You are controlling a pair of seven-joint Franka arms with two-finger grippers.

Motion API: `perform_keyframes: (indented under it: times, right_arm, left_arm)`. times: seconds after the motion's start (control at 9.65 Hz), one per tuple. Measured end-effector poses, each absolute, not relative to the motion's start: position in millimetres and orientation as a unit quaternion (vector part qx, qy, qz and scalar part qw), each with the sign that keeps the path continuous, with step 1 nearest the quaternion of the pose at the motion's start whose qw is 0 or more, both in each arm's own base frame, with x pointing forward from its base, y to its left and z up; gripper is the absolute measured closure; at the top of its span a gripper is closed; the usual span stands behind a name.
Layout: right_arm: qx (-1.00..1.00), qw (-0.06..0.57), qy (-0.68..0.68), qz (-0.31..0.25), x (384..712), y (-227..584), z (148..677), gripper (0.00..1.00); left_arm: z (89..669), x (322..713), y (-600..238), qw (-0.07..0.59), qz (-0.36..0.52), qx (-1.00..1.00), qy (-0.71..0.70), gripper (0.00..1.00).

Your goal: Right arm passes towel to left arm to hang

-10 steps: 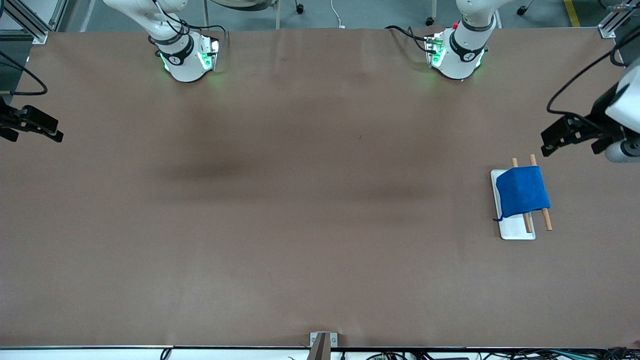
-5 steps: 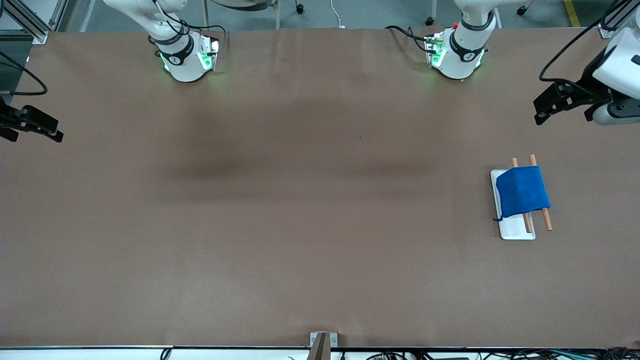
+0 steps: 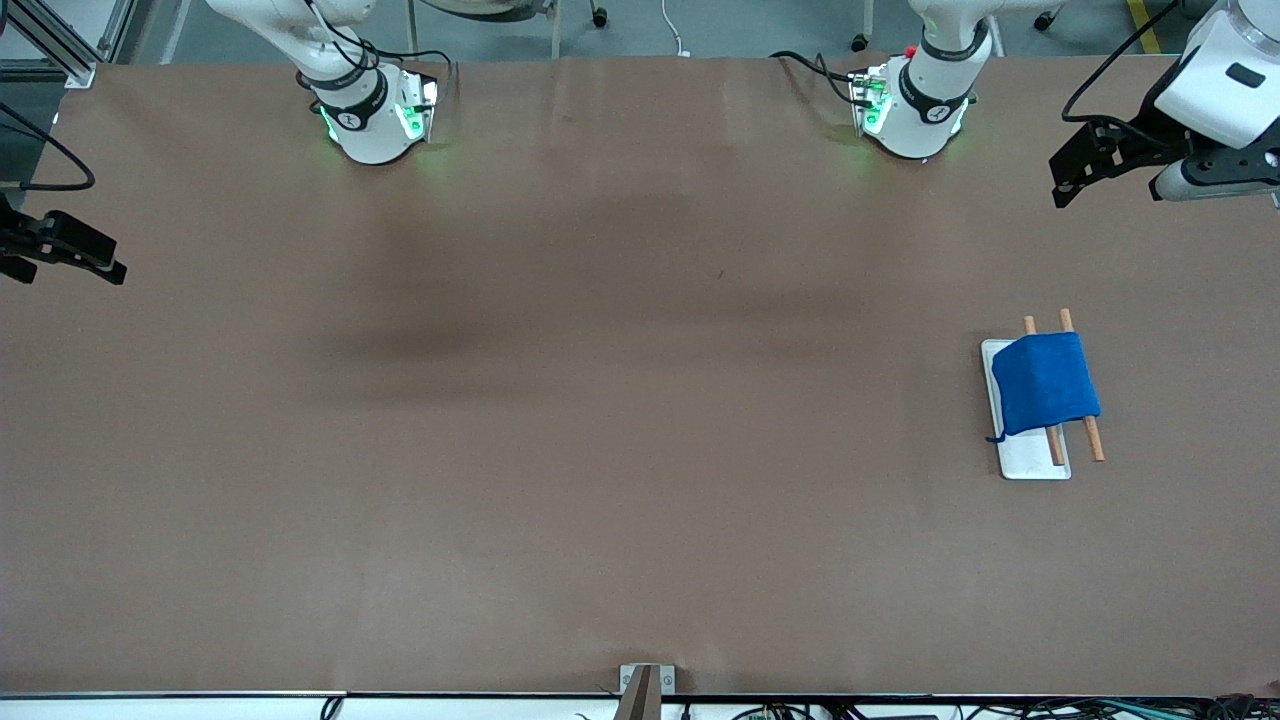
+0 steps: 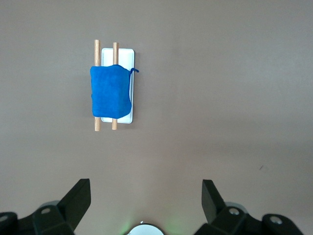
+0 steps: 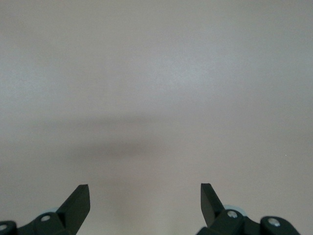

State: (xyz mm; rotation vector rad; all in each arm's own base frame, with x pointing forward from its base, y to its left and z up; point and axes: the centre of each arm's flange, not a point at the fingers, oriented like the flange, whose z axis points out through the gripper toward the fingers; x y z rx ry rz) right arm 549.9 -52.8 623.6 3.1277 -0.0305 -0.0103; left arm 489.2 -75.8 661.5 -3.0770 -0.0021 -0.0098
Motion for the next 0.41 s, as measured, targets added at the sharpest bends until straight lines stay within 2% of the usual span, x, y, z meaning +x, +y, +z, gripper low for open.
perform_keyframes:
  times: [0.41]
  right_arm:
    - [1.0, 0.007, -0.01, -0.003, 549.9, -52.8, 623.6, 0.0]
  left_arm:
    - [665.0, 498.0, -72.0, 0.028, -0.009, -1.0, 0.012, 0.0]
